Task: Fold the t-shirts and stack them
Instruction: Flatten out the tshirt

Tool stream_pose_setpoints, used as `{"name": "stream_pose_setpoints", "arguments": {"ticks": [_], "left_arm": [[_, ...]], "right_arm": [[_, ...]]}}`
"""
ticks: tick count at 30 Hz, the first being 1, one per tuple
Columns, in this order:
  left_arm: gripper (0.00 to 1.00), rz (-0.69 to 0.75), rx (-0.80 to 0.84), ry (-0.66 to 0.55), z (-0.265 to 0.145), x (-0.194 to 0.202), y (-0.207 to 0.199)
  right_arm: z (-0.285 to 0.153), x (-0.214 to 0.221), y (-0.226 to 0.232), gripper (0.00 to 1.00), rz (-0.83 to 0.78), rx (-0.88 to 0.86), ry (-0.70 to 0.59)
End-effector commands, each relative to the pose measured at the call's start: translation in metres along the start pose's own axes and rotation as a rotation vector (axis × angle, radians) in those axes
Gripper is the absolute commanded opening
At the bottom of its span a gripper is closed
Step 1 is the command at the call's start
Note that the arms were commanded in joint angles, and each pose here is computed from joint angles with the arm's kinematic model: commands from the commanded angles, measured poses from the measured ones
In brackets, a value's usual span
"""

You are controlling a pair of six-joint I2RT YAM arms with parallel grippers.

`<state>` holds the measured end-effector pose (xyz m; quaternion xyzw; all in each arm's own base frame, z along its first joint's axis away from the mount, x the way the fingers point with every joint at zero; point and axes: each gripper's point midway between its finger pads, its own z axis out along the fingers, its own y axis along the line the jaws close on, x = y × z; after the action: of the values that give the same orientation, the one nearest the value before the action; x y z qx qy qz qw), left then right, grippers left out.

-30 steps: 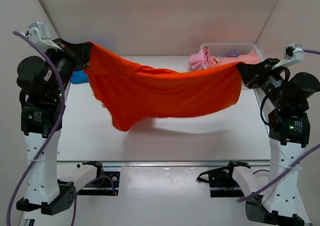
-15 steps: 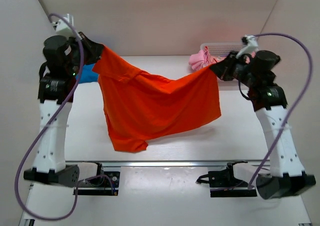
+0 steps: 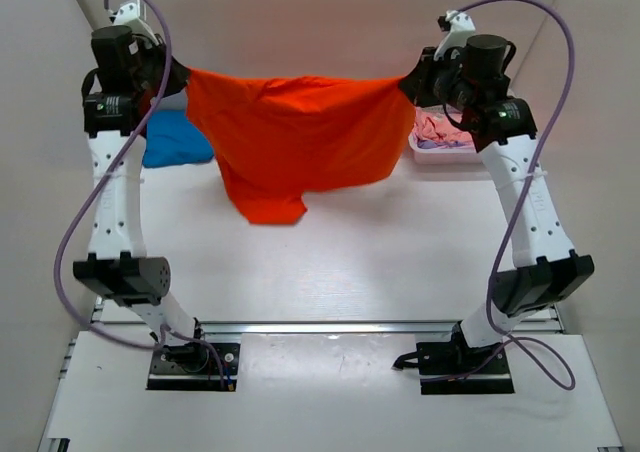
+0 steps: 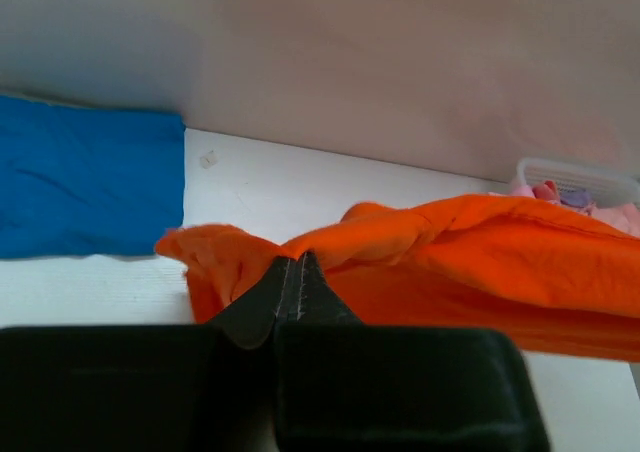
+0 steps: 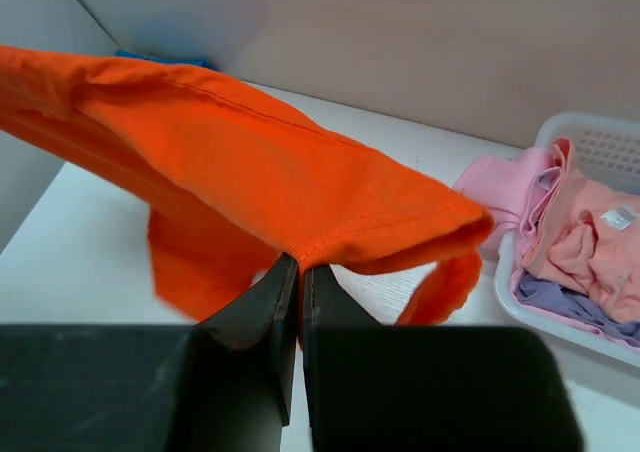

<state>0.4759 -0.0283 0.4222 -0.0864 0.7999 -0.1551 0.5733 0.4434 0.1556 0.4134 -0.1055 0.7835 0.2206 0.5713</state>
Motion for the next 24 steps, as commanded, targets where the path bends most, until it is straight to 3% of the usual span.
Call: {"name": "stream_pose_setpoints", "arguments": {"ticks": [1, 2, 3, 4, 5, 8, 9, 10, 11, 12, 13, 15, 18, 24], "left_arm": [[0.00, 0.081, 0.077, -0.203, -0.088, -0.048, -0.047], [0.00, 0.086, 0.085, -0.185, -0.096, -0.030, -0.050], [0.00, 0.068, 0.067, -0.154, -0.098, -0.003, -0.041], [0.00, 0.043, 0.085, -0.192, -0.124, 0.000, -0.045], [0.00, 0.021, 0.065, -0.111, -0.106, 0.044, -0.030], [0.00, -0.041, 0.008, 0.042, -0.110, 0.162, 0.003], [0.00, -0.039, 0.019, 0.092, -0.110, 0.184, 0.003], [0.00, -0.053, -0.020, 0.179, -0.110, 0.221, 0.020], [0.00, -0.050, -0.001, 0.204, -0.114, 0.232, 0.021], [0.00, -0.062, -0.039, 0.271, -0.115, 0.261, 0.036], [0.00, -0.050, -0.052, 0.302, -0.118, 0.278, 0.043], [0.00, -0.053, -0.070, 0.321, -0.121, 0.293, 0.048], [0.00, -0.073, -0.060, 0.347, -0.115, 0.305, 0.051], [0.00, -0.092, -0.062, 0.375, -0.111, 0.322, 0.056]], "right_arm": [[-0.023, -0.011, -0.005, 0.00, -0.048, 0.013, -0.031], [-0.022, -0.003, -0.005, 0.00, -0.047, 0.007, -0.016], [-0.018, 0.025, -0.008, 0.00, -0.034, 0.003, 0.056], [-0.012, 0.057, -0.014, 0.00, -0.011, 0.006, 0.125], [-0.012, 0.069, -0.010, 0.00, -0.012, -0.004, 0.148], [-0.026, 0.172, -0.002, 0.00, 0.084, -0.017, 0.399], [-0.035, 0.207, -0.001, 0.02, 0.097, -0.015, 0.489], [-0.046, 0.221, 0.006, 0.14, 0.110, -0.019, 0.529], [-0.058, 0.243, 0.002, 0.25, 0.110, 0.014, 0.579], [-0.068, 0.264, -0.003, 0.44, 0.152, 0.063, 0.641], [-0.076, 0.266, -0.010, 0.51, 0.179, 0.117, 0.639], [-0.089, 0.281, -0.020, 0.58, 0.252, 0.126, 0.663], [-0.092, 0.276, -0.030, 0.59, 0.310, 0.140, 0.608], [-0.047, 0.279, -0.024, 0.45, 0.334, 0.111, 0.562]]}}
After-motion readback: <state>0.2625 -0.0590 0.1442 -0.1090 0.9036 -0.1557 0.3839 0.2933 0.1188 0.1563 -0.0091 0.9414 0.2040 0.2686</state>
